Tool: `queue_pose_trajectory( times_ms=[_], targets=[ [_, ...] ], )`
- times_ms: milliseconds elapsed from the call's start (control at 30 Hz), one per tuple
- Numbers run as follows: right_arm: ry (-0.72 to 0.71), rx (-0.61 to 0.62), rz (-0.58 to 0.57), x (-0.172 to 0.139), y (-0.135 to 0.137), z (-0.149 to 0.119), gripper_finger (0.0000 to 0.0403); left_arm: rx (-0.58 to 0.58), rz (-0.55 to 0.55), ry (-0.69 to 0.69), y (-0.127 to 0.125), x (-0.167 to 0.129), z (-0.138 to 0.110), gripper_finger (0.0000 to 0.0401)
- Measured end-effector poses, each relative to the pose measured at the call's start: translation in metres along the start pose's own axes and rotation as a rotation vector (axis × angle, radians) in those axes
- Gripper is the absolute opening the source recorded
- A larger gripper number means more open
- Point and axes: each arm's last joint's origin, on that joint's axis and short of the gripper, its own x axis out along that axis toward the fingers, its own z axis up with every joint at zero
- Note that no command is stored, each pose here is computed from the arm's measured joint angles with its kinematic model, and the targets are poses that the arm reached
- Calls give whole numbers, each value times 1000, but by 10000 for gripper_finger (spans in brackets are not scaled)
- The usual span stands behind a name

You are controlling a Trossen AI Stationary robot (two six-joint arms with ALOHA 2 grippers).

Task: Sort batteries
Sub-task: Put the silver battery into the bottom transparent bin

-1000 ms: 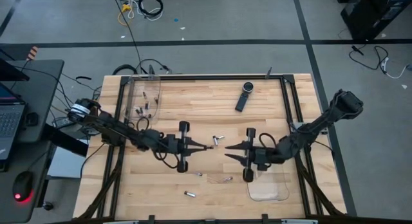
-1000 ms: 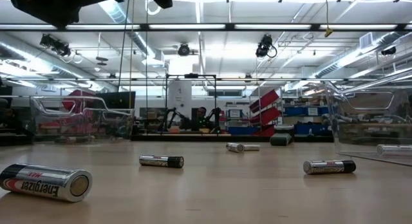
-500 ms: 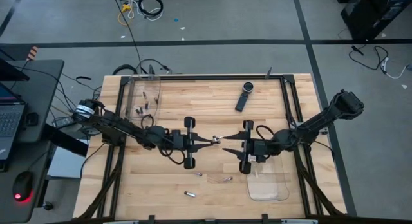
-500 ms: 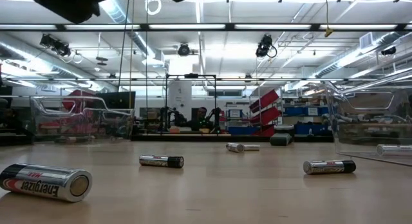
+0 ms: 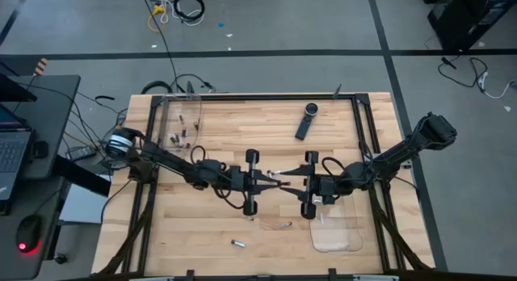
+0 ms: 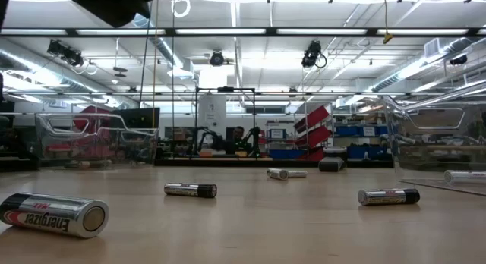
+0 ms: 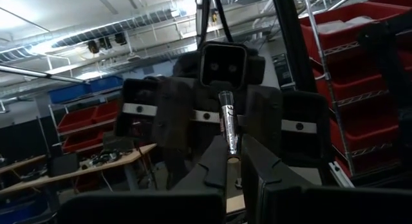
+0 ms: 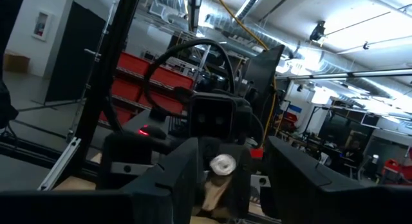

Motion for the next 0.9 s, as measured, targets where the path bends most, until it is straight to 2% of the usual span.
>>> queue_pose_trajectory(
  times_ms=[300, 600, 767, 900],
  targets=[
    [10, -3, 9, 0, 1, -1, 157, 8, -10, -3, -1, 2, -1, 12],
    [0, -4, 39, 0, 2, -1, 87, 7, -10, -3, -1, 2, -1, 14],
    [5, -11, 44, 0, 2, -2, 27, 2, -14, -4, -1, 2, -1, 37],
    [12, -22, 48, 0, 3, -3, 20, 0, -16, 4, -1, 2, -2, 75]
  ],
)
